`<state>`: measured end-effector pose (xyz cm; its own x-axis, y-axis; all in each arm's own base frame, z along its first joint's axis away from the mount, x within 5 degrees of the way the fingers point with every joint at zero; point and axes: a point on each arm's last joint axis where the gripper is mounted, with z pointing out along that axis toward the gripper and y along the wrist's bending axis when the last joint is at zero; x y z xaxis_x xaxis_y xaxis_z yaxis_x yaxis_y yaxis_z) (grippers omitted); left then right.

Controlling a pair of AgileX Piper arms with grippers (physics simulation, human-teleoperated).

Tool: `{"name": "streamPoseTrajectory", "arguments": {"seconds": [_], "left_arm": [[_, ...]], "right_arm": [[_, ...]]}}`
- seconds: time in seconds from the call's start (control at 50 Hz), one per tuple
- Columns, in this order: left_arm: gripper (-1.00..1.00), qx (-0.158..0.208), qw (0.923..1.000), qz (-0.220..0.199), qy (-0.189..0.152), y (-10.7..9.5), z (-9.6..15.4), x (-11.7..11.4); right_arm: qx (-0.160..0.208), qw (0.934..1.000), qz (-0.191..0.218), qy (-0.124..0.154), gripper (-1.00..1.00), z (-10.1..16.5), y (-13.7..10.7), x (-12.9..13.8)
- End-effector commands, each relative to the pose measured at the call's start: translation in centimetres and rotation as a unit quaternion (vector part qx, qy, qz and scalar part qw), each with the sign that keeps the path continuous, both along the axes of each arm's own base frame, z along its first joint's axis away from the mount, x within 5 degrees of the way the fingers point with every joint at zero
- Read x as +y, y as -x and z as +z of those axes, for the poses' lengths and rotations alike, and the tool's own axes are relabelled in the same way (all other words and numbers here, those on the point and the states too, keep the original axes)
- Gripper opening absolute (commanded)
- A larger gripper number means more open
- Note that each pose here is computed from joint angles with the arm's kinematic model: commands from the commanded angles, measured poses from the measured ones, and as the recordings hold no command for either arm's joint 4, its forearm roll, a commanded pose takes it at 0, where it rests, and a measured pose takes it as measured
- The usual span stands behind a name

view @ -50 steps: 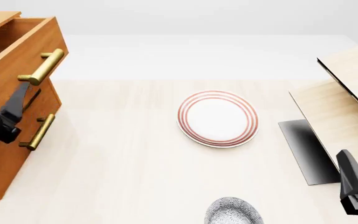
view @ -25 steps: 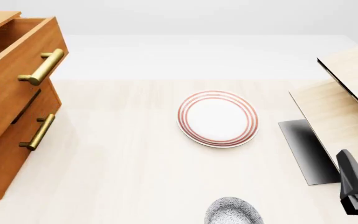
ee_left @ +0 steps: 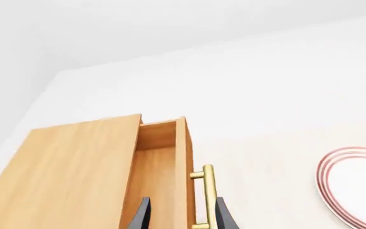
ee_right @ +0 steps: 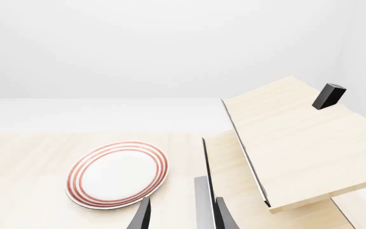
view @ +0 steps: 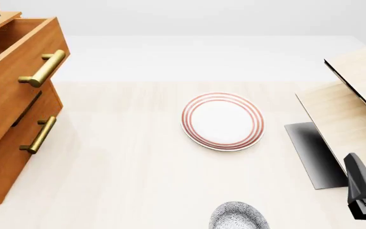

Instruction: Open the top drawer of the cabinet and put the bowl in it.

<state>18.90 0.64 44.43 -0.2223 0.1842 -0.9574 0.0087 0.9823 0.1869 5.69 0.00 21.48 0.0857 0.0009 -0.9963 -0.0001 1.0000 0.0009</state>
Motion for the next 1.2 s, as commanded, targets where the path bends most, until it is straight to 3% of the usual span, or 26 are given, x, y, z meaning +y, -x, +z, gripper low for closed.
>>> {"name": "streamPoseTrajectory", "arguments": {"seconds": [0.02,0.12,0.3,0.5,0.94,1.2], "left_arm": [[1.0,0.064,0.9966,0.013,0.049,-3.7,0.5,0.1],[1.0,0.086,0.9946,0.032,0.048,-4.2,0.6,1.0],[1.0,0.139,0.9861,0.047,0.079,-6.8,-0.4,1.2],[1.0,0.168,0.9807,0.052,0.086,-8.2,-0.7,1.4],[1.0,0.206,0.9672,0.074,0.128,-10.6,-2.3,1.5],[1.0,0.212,0.9645,0.083,0.134,-11.1,-3.5,1.9]], "right_arm": [[0.0,1.0,0.0,0.0,1.0,0.0,0.0,0.0],[0.0,1.0,0.0,0.0,1.0,0.0,0.0,0.0],[0.0,1.0,0.0,0.0,1.0,0.0,0.0,0.0],[0.0,1.0,0.0,0.0,1.0,0.0,0.0,0.0],[0.0,1.0,0.0,0.0,1.0,0.0,0.0,0.0],[0.0,1.0,0.0,0.0,1.0,0.0,0.0,0.0]]}}
